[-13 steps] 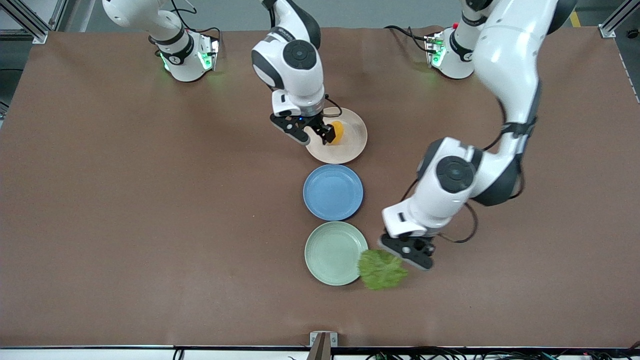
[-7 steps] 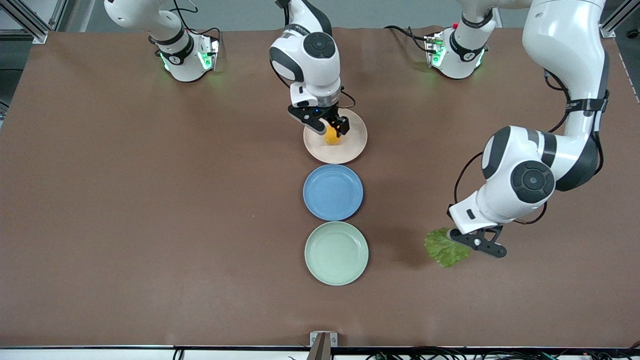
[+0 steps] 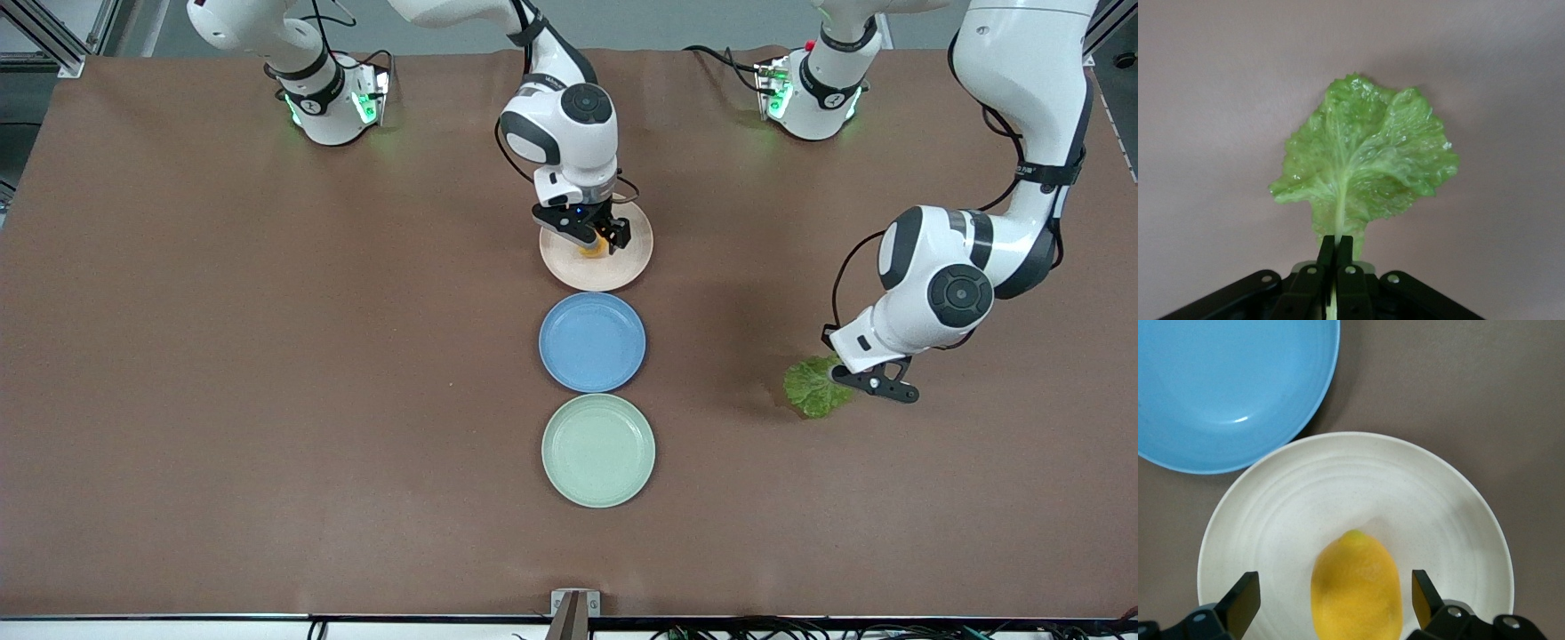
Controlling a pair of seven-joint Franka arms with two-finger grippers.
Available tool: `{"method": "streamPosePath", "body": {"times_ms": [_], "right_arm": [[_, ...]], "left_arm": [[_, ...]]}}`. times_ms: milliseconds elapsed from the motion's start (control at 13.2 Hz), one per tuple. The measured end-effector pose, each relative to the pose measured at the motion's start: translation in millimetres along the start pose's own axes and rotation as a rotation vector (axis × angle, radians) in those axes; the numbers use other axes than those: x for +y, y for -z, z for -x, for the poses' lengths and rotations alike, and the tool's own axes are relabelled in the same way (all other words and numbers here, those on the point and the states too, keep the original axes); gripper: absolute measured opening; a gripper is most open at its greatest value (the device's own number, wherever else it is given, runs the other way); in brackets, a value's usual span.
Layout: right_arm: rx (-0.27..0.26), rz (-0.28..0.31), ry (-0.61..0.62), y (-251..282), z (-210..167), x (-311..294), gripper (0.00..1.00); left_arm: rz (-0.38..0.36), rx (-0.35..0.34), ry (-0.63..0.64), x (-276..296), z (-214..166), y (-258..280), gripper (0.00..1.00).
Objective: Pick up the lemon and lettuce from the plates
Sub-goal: 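Lower the lettuce onto the table while the right gripper grasps the lemon, then carry the lemon off the cream plate while the left gripper withdraws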
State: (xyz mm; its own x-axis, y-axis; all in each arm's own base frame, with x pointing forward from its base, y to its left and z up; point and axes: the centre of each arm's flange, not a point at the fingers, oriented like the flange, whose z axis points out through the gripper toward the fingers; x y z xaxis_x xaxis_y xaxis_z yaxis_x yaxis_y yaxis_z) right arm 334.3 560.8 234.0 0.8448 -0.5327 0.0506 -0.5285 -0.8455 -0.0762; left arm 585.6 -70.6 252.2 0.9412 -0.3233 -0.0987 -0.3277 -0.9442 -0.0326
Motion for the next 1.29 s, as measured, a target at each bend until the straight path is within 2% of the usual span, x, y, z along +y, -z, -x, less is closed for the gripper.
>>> {"method": "streamPosePath", "body": {"times_ms": [303,454,530,605,681,832,984,1059,1211,1286], "right_arm": [[0.002,0.025,0.024,-15.6,13.9,4.6,1.00],[0.003,0.038,0.031,-24.5,17.8,7.0,0.96],[0.003,0.040,0.032,-25.9,18.3,7.3,0.90],[0.003,0.039,0.032,-25.4,18.1,6.8,0.90],[0.003,0.037,0.032,-24.7,18.0,6.1,0.83],[0.004,0.032,0.032,-23.0,17.9,4.5,0.61],[0.007,0.026,0.028,-20.4,14.5,1.6,0.61],[0.010,0.024,0.032,-18.9,9.2,0.0,0.61],[0.018,0.047,0.081,-10.5,-20.7,-2.9,0.61],[0.020,0.058,0.110,0.8,-48.5,-4.1,0.61]], "left_arm": [[0.010,-0.021,-0.008,15.8,22.4,-23.8,0.04],[0.010,-0.022,-0.004,16.5,23.2,-25.0,0.19],[0.009,-0.015,0.013,16.3,22.2,-23.9,0.31],[0.007,-0.003,0.047,15.8,20.1,-20.2,0.42],[0.004,0.015,0.084,15.0,16.1,-12.4,0.51],[-0.005,0.070,0.141,12.4,4.6,14.9,0.73],[-0.018,0.144,0.183,6.7,-5.9,54.4,0.93],[-0.025,0.170,0.191,2.8,-9.3,75.0,1.00],[-0.039,0.181,0.203,-5.6,-15.5,118.5,1.00],[-0.045,0.169,0.211,-9.8,-18.4,142.3,1.00]]}}
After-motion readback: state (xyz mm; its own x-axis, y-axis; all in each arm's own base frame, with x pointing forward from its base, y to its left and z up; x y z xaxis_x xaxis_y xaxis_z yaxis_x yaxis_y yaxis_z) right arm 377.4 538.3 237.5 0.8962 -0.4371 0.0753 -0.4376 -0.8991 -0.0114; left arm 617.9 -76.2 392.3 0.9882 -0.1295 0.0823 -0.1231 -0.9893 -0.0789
